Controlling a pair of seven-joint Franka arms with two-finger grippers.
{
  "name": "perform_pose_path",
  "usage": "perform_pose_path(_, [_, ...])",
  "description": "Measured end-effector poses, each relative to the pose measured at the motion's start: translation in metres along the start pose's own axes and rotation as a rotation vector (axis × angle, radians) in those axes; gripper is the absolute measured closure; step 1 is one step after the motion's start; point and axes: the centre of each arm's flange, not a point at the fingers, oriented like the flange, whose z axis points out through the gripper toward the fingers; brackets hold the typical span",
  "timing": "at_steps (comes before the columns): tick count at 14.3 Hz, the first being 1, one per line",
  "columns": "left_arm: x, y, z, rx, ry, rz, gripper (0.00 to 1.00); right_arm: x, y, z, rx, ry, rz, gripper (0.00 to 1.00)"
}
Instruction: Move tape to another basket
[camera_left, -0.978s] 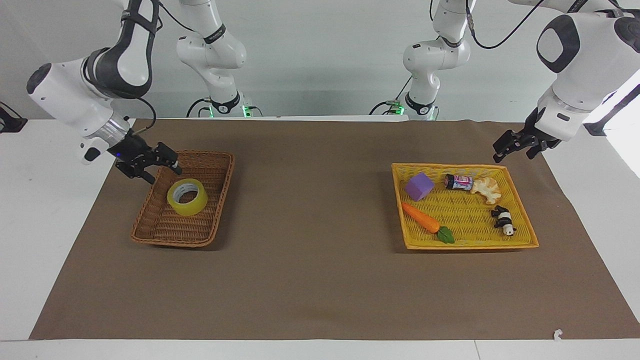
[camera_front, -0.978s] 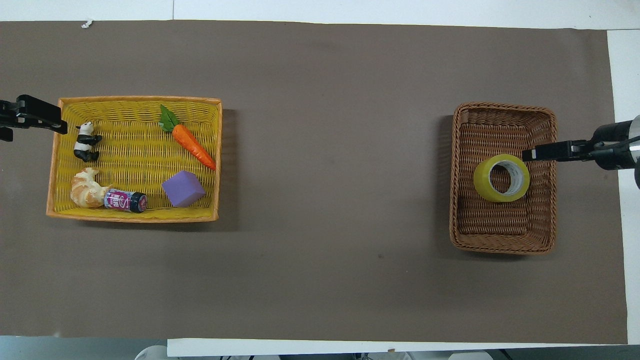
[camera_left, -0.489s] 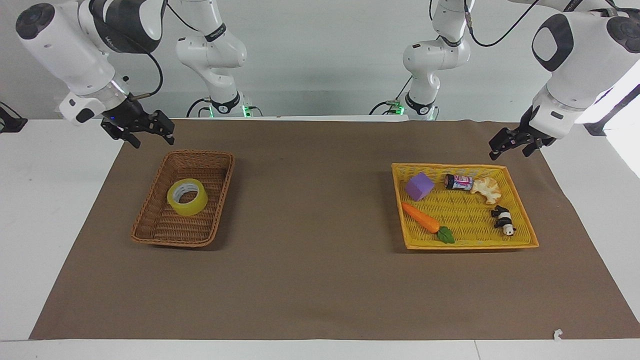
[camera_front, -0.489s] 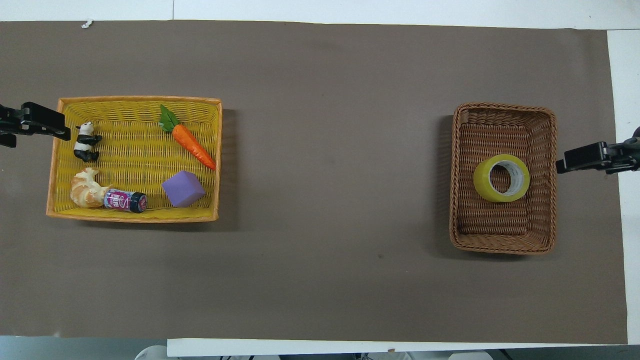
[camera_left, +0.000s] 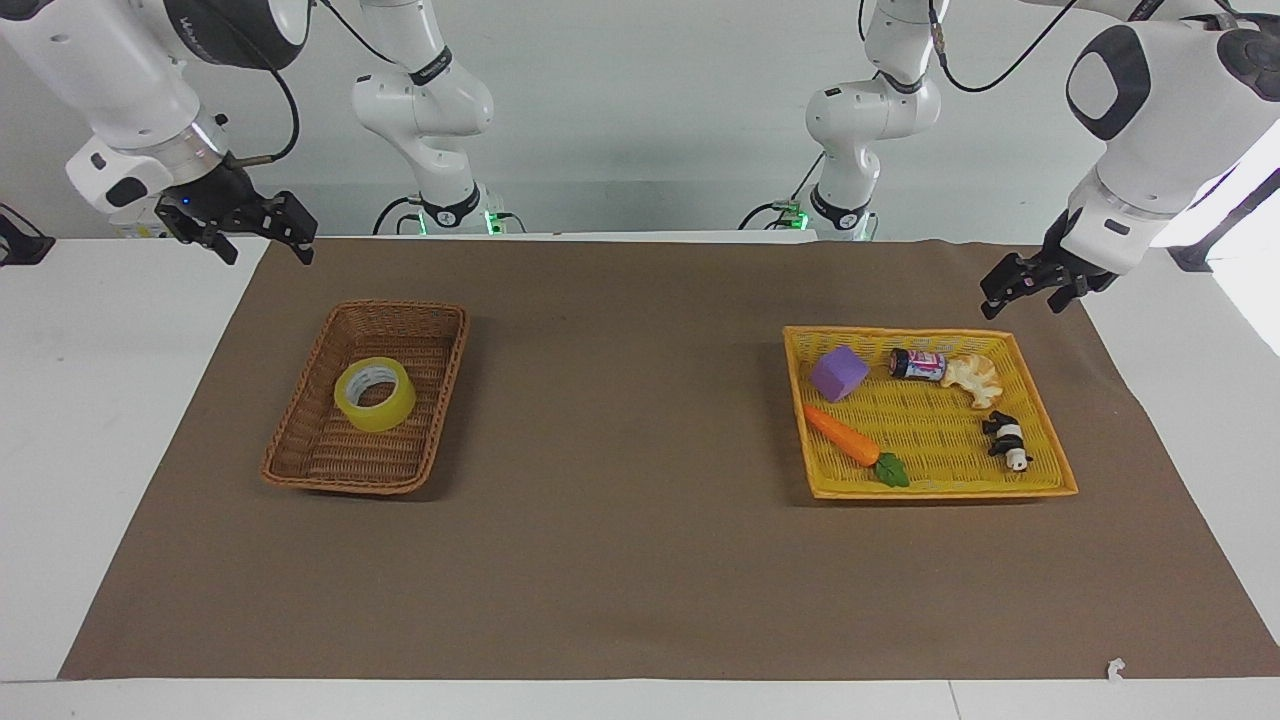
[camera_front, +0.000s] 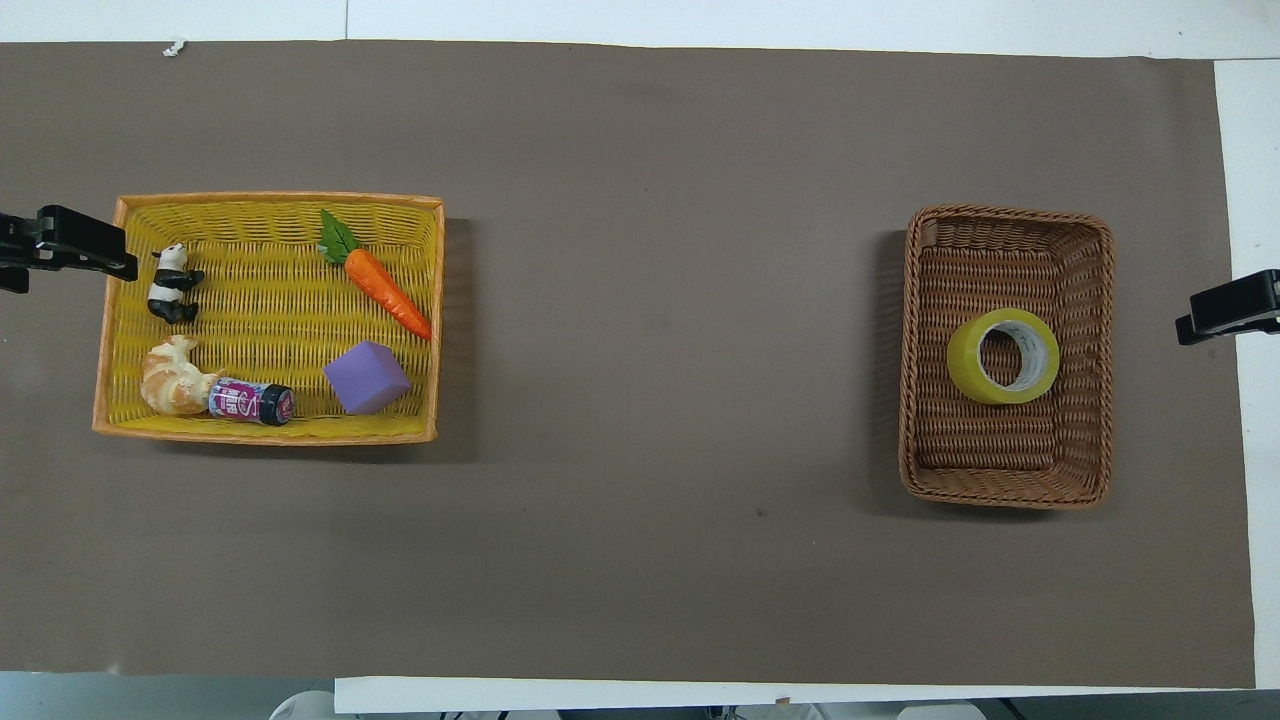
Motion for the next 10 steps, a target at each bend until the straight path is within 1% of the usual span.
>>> perform_pose_path(1, [0.000,0.001,0.000,0.000,-0.001,0.001,0.00,0.004,-0.001,0.000,-0.001,-0.014,-0.001,0.00])
perform_pose_path(2, [0.000,0.001,0.001,0.000,-0.002,0.002,0.00,0.007,-0.001,-0.003,-0.003,-0.015,-0.001,0.00])
perform_pose_path(6, [0.000,-0.003,0.002,0.000,-0.004,-0.004,0.00,0.007,-0.001,-0.018,-0.006,-0.001,0.001,0.00])
perform_pose_path(10, [0.000,-0.003,0.002,0.000,-0.004,-0.005,0.00,0.007,-0.003,-0.022,-0.007,0.004,-0.003,0.00])
